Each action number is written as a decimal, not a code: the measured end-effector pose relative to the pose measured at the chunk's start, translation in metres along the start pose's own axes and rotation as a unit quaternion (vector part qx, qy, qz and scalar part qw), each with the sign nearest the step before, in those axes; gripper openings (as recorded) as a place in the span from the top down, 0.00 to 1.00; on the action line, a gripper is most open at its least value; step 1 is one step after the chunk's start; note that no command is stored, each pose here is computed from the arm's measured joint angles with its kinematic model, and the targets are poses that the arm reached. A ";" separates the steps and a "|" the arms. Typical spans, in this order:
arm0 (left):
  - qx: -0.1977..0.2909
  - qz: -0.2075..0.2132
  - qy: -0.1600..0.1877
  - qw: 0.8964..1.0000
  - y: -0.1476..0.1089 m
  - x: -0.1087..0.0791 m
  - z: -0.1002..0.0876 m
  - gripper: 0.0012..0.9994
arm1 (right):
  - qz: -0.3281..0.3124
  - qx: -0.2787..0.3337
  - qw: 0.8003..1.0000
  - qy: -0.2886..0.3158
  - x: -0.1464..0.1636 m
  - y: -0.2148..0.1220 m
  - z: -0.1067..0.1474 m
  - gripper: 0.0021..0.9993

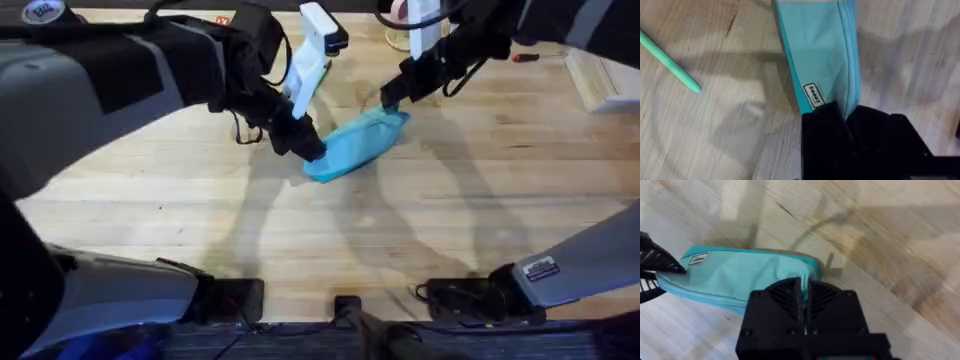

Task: Unzip the bag, pick up the pens from the table one at a time and place them inside, then zip the bag closed.

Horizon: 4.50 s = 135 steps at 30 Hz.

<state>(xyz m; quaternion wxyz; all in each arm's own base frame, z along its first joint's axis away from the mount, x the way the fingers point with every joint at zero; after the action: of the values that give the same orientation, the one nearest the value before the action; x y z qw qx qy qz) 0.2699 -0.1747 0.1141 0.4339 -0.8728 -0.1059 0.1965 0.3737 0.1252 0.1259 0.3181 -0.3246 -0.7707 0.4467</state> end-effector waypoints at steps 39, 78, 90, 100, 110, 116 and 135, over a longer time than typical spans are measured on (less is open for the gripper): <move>0.045 -0.016 -0.019 0.999 -0.001 0.003 0.018 0.96 | 0.012 0.032 0.989 -0.146 0.099 -0.013 -0.015 0.97; 0.003 -0.024 0.008 1.000 -0.002 0.009 -0.003 0.96 | 0.089 -0.087 0.983 -0.135 0.083 -0.104 -0.032 0.00; 0.003 -0.024 0.008 1.000 -0.002 0.009 -0.003 0.96 | 0.113 -0.075 0.984 -0.116 0.066 -0.107 -0.026 0.00; 0.003 -0.024 0.008 1.000 -0.002 0.009 -0.003 0.96 | 0.107 -0.055 0.988 -0.093 0.067 -0.105 -0.016 0.00; 0.003 -0.024 0.008 1.000 -0.002 0.009 -0.003 0.96 | 0.103 -0.051 0.992 -0.045 0.066 -0.105 -0.012 0.00; 0.003 -0.024 0.008 1.000 -0.002 0.009 -0.003 0.96 | 0.107 -0.051 0.993 -0.008 0.059 -0.112 -0.006 0.00; 0.003 -0.024 0.008 1.000 -0.002 0.009 -0.003 0.96 | 0.101 -0.173 0.978 0.058 0.042 -0.161 0.027 0.00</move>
<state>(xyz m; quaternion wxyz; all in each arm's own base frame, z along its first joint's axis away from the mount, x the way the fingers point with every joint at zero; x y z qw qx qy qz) 0.2797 -0.1721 0.1154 0.4418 -0.8703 -0.1234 0.1795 0.2931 0.0826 0.2676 0.2545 -0.4761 -0.7800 0.3164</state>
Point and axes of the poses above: each hand's point on the last joint's axis, 136 mm out from that joint toward the fingers, its own y axis out along the fingers, its own x axis along the line the jaws close on, z = x × y, the point moved 3 cm from there along -y, back along the fingers, and after that the axes turned 1 degree about -y, right-handed, at the moved point
